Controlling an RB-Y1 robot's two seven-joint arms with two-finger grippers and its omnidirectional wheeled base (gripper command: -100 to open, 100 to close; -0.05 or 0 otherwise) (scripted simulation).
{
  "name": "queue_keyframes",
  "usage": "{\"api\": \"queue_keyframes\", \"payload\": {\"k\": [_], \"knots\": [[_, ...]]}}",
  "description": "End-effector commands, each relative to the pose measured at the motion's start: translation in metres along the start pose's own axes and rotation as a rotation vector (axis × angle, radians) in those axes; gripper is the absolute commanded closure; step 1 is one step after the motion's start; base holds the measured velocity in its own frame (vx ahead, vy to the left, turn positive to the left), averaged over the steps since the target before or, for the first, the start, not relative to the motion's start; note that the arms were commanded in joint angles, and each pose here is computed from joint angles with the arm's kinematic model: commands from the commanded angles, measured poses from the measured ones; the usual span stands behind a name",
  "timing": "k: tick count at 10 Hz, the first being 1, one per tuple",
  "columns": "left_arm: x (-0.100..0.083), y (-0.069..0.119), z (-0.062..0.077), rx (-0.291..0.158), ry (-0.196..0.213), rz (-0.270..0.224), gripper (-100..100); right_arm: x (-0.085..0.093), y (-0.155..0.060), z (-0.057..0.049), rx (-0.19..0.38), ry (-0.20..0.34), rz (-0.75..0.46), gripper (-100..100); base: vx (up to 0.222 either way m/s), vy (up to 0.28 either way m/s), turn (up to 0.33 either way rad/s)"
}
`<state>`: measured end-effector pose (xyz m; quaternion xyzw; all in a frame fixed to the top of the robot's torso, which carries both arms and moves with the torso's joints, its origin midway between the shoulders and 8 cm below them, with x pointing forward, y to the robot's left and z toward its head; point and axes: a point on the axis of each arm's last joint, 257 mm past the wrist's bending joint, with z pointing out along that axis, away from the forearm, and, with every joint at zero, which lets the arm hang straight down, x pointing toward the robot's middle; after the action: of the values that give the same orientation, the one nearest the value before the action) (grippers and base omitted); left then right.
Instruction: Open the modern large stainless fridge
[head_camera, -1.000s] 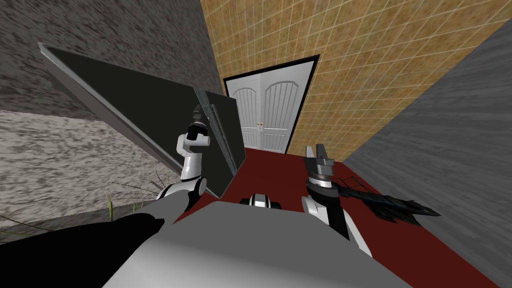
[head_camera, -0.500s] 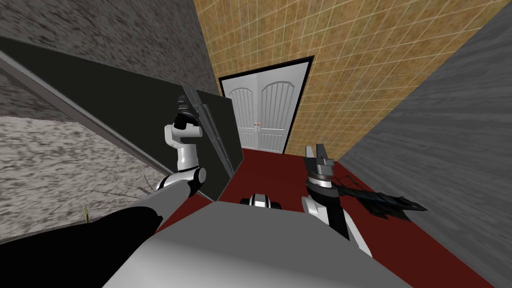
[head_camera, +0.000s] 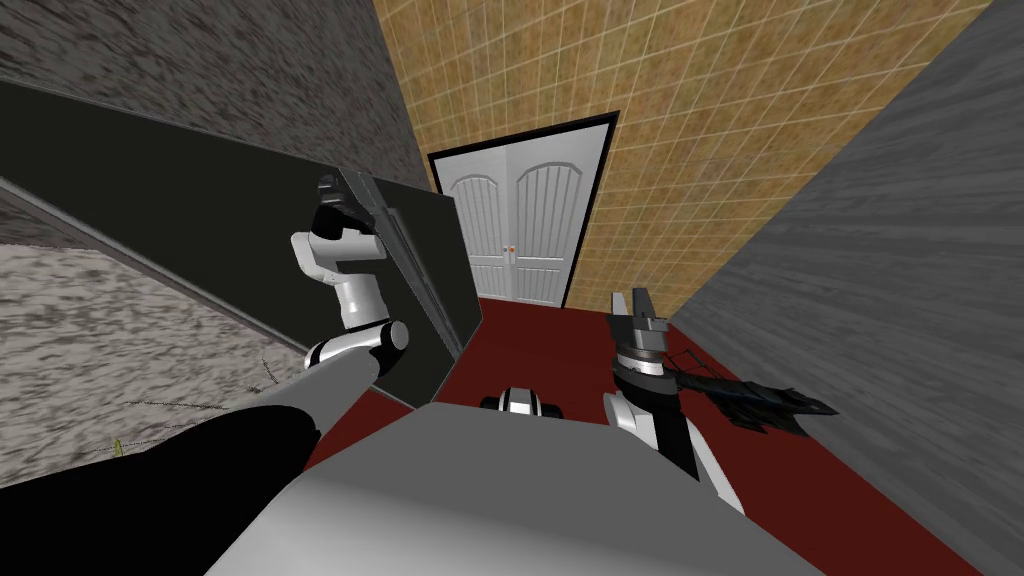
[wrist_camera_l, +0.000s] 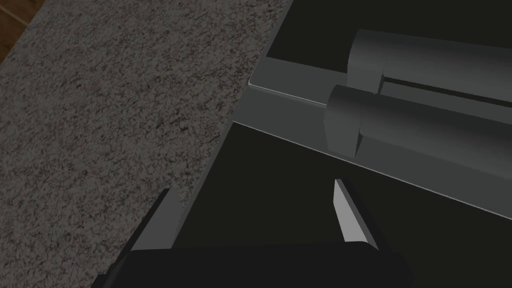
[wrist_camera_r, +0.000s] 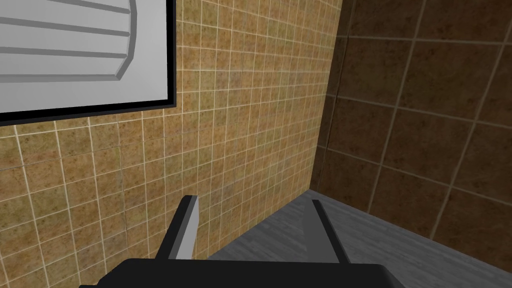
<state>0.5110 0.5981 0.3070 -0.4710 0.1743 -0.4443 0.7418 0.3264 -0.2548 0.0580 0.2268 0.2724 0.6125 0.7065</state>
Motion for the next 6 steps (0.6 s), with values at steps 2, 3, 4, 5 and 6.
{"api": "queue_keyframes", "payload": {"k": [2,3,4,5,6], "knots": [[-0.050,-0.012,0.020,-0.049,-0.120,-0.069,-100,0.000,0.000,0.000,0.000,0.000,0.000,0,0.058,-0.063,-0.046],[-0.048,-0.016,0.021,-0.044,-0.119,-0.079,-100,0.000,0.000,0.000,0.000,0.000,0.000,0,0.057,-0.053,-0.033],[-0.072,-0.017,0.026,-0.073,-0.171,-0.111,-100,0.000,0.000,0.000,0.000,0.000,0.000,0,0.057,-0.073,-0.072],[-0.070,-0.019,0.027,-0.070,-0.169,-0.116,-100,0.000,0.000,0.000,0.000,0.000,0.000,0,0.046,-0.051,-0.032],[-0.091,-0.022,0.031,-0.092,-0.215,-0.154,-100,0.000,0.000,0.000,0.000,0.000,0.000,0,0.061,-0.040,-0.053]]}}
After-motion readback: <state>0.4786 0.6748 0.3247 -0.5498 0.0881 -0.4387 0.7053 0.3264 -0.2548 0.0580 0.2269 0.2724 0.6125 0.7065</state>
